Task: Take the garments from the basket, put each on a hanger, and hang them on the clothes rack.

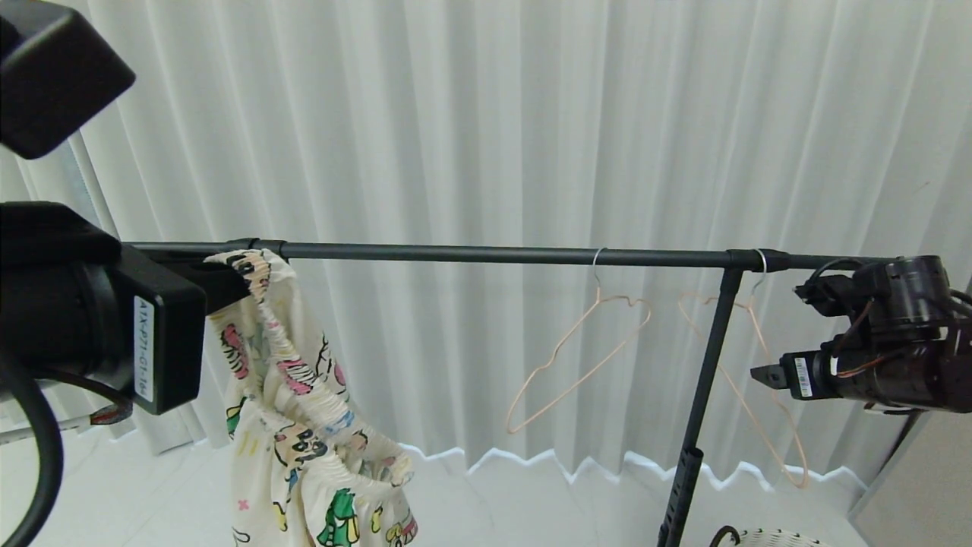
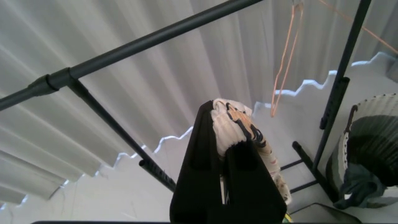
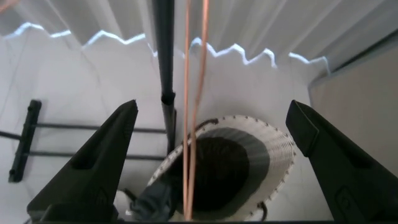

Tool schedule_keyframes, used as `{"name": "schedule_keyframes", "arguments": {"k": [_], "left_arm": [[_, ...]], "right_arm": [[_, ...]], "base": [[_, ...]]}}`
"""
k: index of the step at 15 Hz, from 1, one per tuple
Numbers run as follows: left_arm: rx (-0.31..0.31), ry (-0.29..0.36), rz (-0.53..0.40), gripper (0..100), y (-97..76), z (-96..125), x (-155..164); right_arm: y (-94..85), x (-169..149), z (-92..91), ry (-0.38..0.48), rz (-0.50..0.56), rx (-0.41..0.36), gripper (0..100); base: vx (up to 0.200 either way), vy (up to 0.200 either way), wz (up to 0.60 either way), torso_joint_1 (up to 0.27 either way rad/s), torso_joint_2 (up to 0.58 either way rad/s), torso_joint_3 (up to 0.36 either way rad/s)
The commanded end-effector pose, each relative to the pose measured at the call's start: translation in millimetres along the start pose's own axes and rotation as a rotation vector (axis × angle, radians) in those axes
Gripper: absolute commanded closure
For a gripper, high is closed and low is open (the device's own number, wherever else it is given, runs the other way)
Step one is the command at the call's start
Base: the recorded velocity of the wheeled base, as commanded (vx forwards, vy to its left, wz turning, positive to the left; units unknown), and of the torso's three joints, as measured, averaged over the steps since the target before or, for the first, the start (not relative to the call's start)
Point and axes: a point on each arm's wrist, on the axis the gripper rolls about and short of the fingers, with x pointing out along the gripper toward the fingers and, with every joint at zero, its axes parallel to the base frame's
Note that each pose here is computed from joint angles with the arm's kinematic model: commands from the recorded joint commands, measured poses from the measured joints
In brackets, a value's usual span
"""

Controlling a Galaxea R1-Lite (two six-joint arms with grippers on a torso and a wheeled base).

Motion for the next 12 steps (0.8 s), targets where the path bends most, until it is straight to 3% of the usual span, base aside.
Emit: {"name": "schedule_keyframes", "arguments": {"k": [1,8,9,12], "left_arm": [[0.001,0.002,0.002,100,0.1,-0.2,0.3],[-0.003,-0.006,0.007,100,1.6,-0.1,-2.6],[-0.003,-0.006,0.007,100,1.6,-0.1,-2.6],[-0.003,-0.006,0.007,100,1.6,-0.1,-2.6]], "right_arm": [[-1.0,26.3,-12.0,0.053,-0.010,0.003,0],[0.8,57.6,-18.9,0.054,-0.009,0.043,0],[0.7,59.8,-19.2,0.051,-0.006,0.046,100],[1.9,66.6,-19.8,0.040,0.012,0.054,100]], "base": [[0.000,0.000,0.00,0.000,0.00,0.000],[0.000,0.000,0.00,0.000,0.00,0.000],[0.000,0.000,0.00,0.000,0.00,0.000],[0.000,0.000,0.00,0.000,0.00,0.000]]}}
